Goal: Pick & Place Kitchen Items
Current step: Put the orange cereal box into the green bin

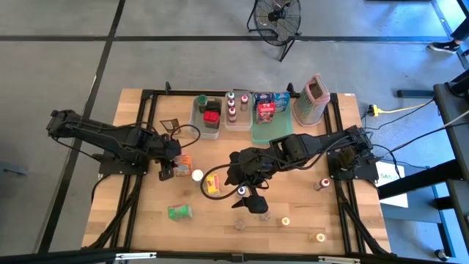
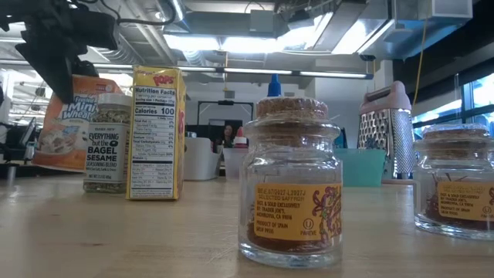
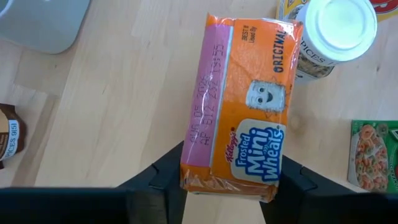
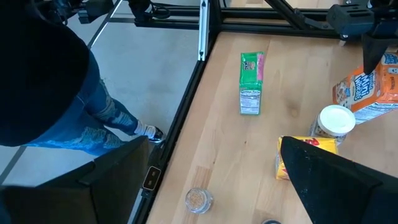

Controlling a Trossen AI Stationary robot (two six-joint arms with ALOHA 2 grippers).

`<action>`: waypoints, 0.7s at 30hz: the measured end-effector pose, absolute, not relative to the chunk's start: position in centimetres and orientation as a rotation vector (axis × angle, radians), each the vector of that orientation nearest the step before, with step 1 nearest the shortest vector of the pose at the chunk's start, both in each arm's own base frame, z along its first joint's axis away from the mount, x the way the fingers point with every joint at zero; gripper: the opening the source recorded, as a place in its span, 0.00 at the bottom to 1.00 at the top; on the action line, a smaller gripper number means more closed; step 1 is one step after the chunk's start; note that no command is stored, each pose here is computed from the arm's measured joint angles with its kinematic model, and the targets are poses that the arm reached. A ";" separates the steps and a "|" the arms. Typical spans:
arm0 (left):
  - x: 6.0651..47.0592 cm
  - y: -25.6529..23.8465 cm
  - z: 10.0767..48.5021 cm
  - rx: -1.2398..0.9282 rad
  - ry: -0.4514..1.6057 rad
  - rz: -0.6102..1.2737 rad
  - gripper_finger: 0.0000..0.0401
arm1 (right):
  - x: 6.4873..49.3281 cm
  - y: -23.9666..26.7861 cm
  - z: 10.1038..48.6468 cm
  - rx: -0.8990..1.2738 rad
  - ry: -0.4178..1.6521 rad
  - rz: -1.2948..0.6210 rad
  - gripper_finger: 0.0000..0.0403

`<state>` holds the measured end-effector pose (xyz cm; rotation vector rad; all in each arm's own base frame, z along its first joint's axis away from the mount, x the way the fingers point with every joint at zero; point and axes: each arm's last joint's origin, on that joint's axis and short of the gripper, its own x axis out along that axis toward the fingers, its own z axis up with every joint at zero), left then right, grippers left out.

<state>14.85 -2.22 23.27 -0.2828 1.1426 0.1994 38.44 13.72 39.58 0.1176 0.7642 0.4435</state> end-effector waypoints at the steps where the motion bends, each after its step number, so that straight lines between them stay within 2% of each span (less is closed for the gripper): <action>1: 14.9 -2.2 23.3 -0.283 1.143 0.199 0.37 | 38.4 13.7 39.6 0.118 0.764 0.444 0.91; 21: 14.9 -2.3 23.3 -0.290 1.147 0.189 0.36 | 38.4 13.7 39.6 0.119 0.765 0.446 0.91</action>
